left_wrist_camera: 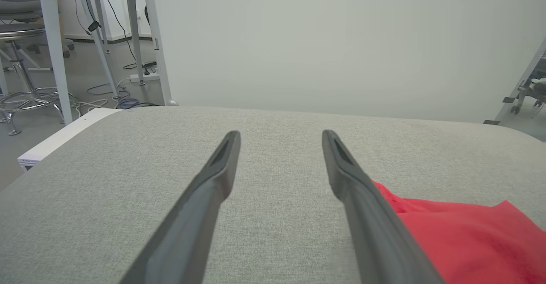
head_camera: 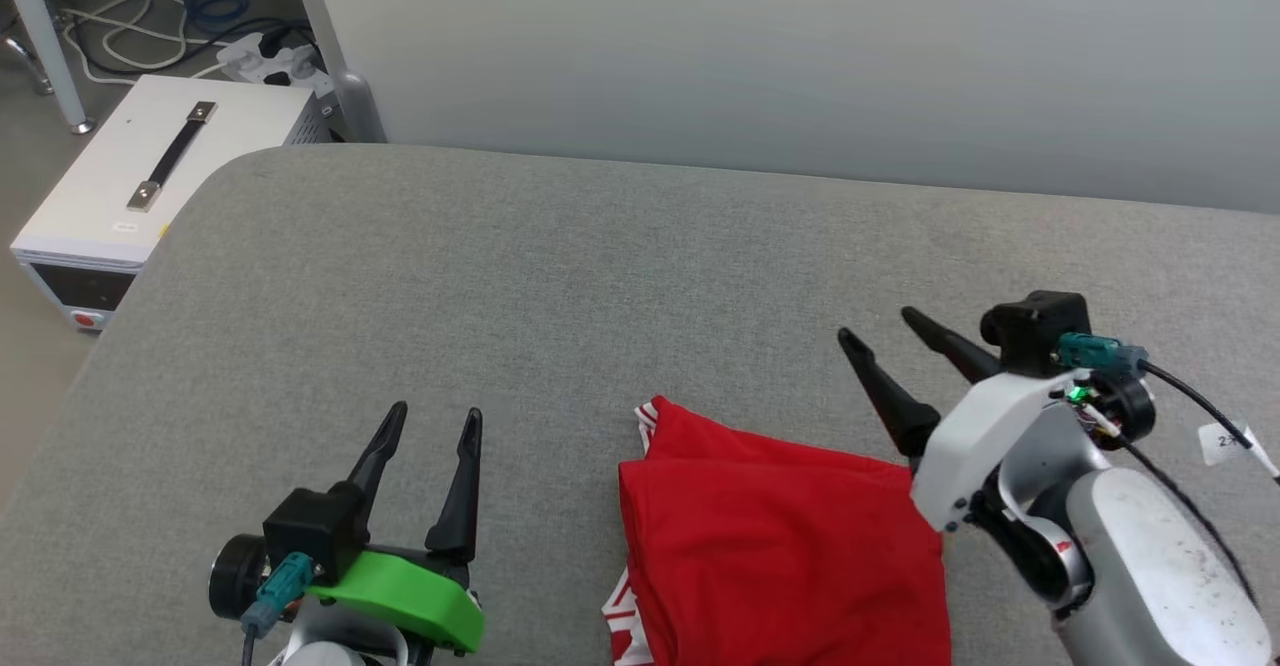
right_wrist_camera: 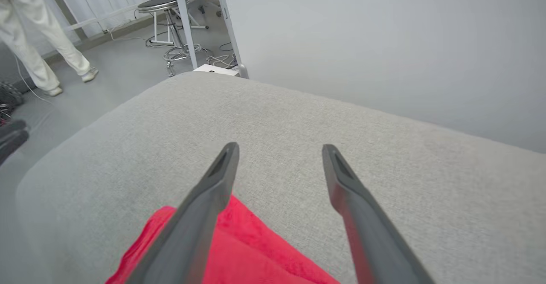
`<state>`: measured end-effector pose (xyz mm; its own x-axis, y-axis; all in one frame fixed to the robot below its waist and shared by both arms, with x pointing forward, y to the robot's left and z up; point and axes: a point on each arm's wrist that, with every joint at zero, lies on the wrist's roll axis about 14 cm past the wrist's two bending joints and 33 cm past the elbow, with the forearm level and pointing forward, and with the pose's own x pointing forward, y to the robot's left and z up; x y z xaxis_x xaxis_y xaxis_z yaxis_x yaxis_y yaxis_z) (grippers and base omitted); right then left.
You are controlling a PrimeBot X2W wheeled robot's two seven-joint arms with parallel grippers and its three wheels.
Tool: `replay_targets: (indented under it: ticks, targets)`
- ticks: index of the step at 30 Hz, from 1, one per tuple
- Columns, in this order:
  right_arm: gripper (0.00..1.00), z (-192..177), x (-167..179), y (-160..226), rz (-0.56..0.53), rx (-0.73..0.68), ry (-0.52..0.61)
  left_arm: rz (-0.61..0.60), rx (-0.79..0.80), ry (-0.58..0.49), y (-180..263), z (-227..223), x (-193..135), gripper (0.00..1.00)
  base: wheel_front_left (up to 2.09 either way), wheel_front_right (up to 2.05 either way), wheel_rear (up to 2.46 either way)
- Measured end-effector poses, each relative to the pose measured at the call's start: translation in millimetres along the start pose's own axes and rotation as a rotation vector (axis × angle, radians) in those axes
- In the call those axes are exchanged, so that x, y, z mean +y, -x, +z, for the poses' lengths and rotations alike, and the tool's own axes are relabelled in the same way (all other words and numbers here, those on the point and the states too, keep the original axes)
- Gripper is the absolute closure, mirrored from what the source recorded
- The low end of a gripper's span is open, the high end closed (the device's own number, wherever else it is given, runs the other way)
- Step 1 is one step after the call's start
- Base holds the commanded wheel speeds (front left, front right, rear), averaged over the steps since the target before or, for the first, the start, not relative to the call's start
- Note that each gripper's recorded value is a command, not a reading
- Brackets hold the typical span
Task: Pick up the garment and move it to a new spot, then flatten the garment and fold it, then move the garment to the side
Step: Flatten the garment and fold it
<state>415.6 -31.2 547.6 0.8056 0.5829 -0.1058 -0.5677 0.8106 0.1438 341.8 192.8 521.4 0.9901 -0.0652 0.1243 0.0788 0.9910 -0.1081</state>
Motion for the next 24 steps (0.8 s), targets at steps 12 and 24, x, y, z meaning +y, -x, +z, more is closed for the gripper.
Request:
replay_targets:
  ticks: [12, 24]
  targets:
    - [0.00, 34, -92, 58, -0.288, -0.190, 0.269, -0.042, -0.001, 0.022, -13, -2, -16, 0.00, 0.00, 0.00, 0.00]
    - [0.00, -6, -99, 113, -0.454, -0.268, 0.112, -0.055, -0.001, 0.026, -18, -3, -20, 0.00, 0.00, 0.00, 0.00]
